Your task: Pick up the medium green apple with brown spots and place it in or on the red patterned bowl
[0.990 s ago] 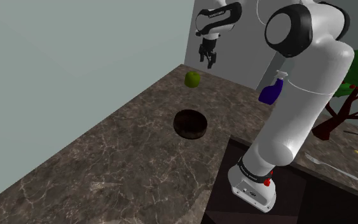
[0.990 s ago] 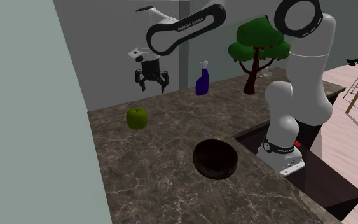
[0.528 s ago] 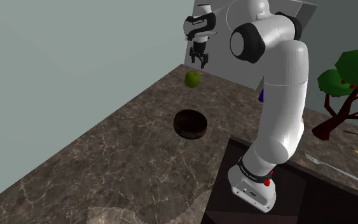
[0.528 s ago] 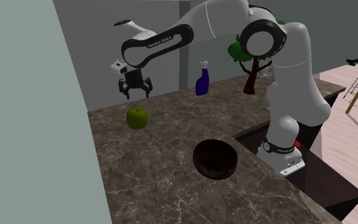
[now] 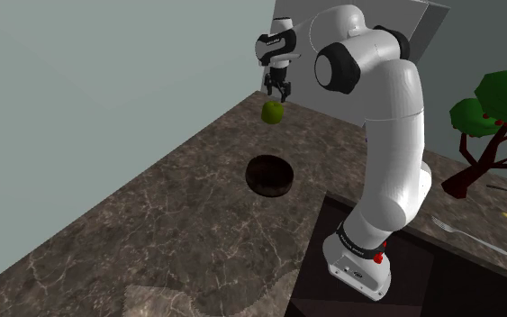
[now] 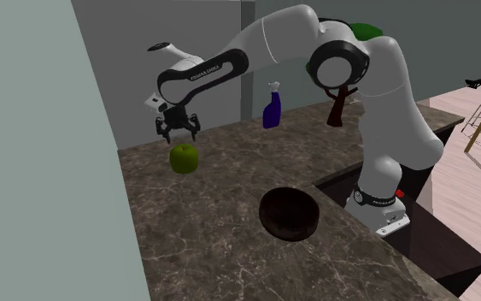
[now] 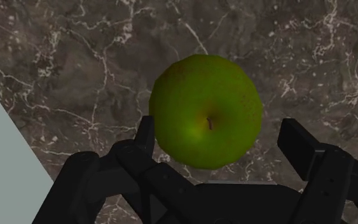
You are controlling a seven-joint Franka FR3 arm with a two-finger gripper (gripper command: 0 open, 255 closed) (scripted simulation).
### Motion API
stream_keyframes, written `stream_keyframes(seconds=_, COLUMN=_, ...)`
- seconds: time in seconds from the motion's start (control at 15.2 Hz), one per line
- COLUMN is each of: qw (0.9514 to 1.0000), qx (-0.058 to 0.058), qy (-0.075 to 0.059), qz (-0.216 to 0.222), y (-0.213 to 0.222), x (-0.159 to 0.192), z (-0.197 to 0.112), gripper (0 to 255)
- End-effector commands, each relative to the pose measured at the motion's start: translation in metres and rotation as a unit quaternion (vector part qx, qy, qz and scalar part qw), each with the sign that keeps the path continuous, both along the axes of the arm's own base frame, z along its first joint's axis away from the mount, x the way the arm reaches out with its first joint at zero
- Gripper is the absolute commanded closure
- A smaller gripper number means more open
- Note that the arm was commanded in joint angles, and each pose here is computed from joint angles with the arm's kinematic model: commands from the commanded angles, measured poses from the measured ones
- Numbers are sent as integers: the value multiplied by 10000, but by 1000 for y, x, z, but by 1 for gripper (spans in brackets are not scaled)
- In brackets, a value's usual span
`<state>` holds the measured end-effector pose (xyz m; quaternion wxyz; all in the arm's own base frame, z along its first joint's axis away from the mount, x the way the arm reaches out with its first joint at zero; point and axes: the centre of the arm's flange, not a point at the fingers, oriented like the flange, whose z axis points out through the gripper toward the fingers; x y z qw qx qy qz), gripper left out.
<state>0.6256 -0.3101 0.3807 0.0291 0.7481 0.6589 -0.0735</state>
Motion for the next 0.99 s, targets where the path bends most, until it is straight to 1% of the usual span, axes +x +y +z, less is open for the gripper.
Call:
stream_keyframes(seconds=0.0, qw=10000, qx=-1, qy=-2, qz=1, y=-1, x=0, z=-10, gripper=0)
stream_keyframes(seconds=0.46, qw=10000, qx=-1, qy=-2, qz=1, y=-1, x=0, z=-10, gripper=0)
stream_keyframes(seconds=0.53, qw=10000, qx=-1, qy=-2, qz=1, y=-1, x=0, z=-10, gripper=255)
stream_keyframes(seconds=0.92, qw=10000, qx=-1, qy=-2, qz=1, y=-1, x=0, z=-10, gripper=255)
